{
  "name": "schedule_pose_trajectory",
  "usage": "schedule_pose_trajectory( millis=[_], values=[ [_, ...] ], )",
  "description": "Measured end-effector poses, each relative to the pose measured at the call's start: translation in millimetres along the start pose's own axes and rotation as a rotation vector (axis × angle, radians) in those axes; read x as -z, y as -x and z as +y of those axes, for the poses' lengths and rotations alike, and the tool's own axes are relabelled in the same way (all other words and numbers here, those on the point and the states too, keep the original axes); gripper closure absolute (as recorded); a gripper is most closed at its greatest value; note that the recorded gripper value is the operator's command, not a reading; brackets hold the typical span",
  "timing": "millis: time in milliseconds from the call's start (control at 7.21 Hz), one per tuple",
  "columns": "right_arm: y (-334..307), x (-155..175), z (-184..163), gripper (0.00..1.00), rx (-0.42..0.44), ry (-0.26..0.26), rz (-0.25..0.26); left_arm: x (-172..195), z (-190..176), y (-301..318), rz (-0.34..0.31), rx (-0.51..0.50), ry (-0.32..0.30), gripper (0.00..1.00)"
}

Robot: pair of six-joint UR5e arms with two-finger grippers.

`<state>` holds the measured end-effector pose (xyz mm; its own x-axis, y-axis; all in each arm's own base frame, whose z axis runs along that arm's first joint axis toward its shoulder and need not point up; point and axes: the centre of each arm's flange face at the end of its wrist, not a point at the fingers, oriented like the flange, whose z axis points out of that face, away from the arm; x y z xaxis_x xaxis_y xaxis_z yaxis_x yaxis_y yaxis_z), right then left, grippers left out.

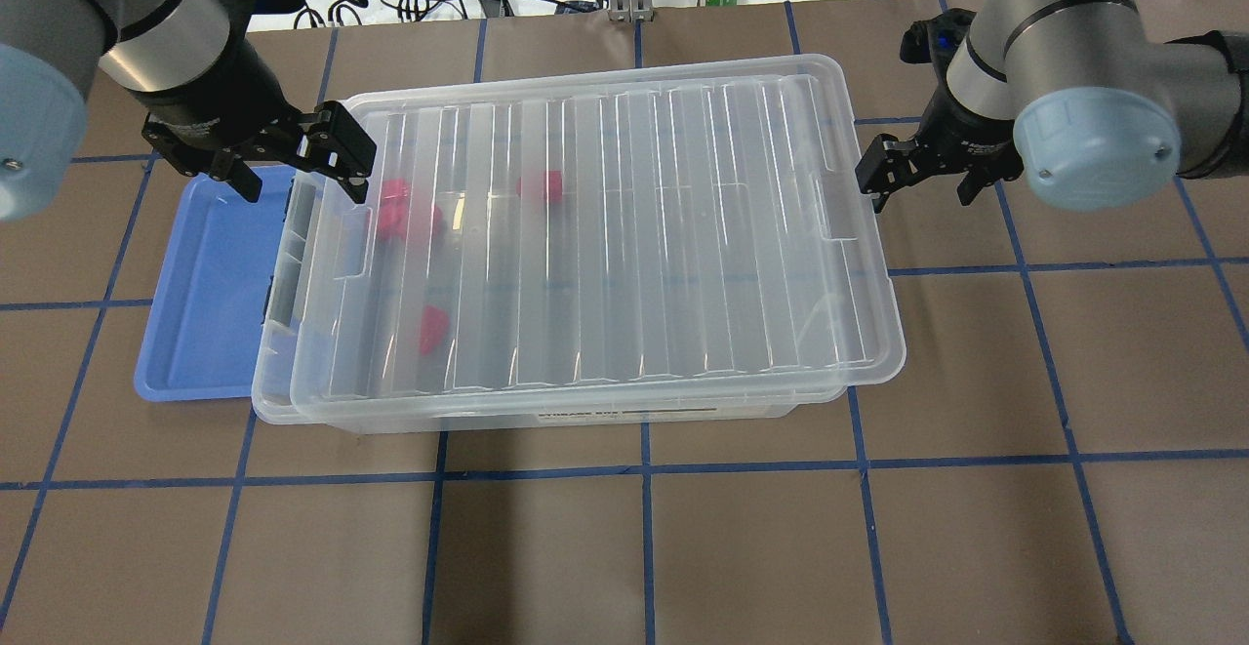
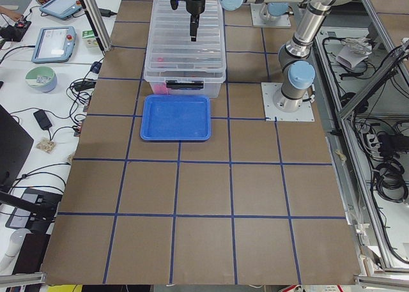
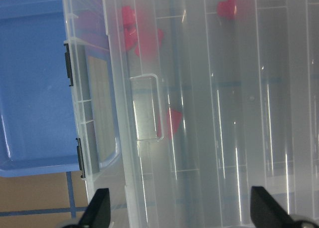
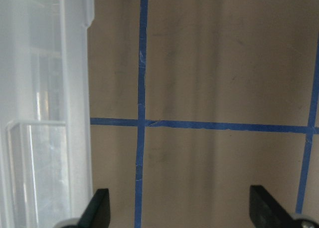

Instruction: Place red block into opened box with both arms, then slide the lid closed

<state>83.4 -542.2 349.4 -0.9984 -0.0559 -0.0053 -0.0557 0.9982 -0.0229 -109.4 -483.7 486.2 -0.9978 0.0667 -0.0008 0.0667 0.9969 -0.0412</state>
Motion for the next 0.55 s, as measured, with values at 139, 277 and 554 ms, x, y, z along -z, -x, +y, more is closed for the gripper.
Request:
schedule_pose_trajectory(
  millis=[139,277,554],
  values=[
    [2.5,0.1,-0.4,0.0,0.003,-0.003,0.0,0.2,0.2,-0.2,-0.001,0.0,0.0,0.0],
    [4.0,1.9,-1.5,0.0,0.01,-0.01,0.002,0.7,0.7,-0.2,-0.002,0.0,0.0,0.0],
    [5.1,40.4,-13.8,0.0,0.025,-0.059,0.011,1.5,1.4,0.0,-0.003,0.001,0.0,0.0]
  ],
)
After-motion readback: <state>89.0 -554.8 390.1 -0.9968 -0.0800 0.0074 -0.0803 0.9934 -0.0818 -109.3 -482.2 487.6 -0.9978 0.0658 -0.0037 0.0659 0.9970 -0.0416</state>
